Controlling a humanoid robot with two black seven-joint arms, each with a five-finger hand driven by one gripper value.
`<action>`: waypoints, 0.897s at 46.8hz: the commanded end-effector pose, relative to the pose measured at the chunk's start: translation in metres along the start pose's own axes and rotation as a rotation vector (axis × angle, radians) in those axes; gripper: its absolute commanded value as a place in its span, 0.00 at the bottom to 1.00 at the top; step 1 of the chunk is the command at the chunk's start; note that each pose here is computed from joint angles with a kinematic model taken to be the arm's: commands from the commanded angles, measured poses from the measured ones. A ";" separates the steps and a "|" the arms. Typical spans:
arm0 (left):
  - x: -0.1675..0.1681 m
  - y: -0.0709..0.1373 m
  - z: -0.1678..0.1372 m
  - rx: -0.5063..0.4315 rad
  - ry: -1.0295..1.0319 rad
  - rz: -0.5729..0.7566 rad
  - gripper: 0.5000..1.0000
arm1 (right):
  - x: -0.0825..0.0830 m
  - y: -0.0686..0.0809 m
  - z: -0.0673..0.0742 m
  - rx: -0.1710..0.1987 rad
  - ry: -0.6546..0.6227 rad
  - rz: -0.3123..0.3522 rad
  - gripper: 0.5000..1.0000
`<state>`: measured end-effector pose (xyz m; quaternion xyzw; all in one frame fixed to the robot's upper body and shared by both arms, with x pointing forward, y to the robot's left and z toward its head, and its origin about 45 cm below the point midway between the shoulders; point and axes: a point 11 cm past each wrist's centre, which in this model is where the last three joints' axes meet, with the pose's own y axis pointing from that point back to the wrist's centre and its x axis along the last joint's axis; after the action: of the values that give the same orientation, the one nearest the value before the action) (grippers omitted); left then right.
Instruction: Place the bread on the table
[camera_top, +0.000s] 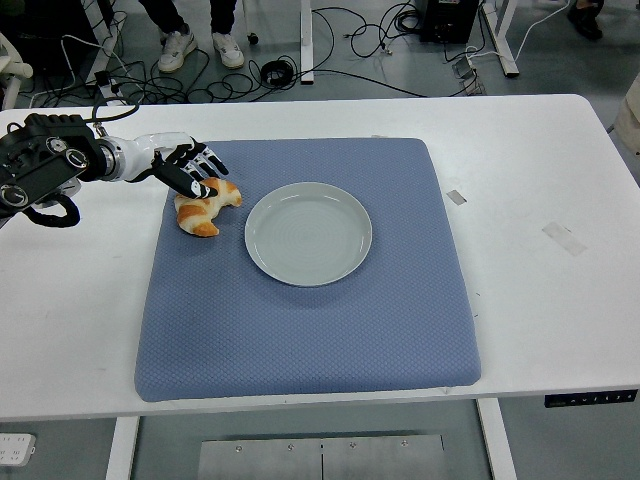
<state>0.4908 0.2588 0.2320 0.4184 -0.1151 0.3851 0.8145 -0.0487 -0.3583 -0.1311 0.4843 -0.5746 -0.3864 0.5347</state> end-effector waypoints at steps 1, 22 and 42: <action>0.001 0.000 -0.001 0.002 0.001 0.007 0.46 | 0.000 0.000 0.000 0.000 0.000 0.001 1.00; 0.008 0.002 0.006 -0.010 0.000 0.022 0.70 | 0.000 0.000 -0.001 0.002 -0.002 0.000 1.00; 0.031 0.011 0.044 -0.149 0.221 0.058 0.89 | 0.000 0.000 -0.001 0.002 -0.002 0.000 1.00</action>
<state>0.5071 0.2479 0.2737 0.3244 -0.0716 0.4365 0.8361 -0.0485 -0.3583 -0.1311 0.4839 -0.5750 -0.3868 0.5344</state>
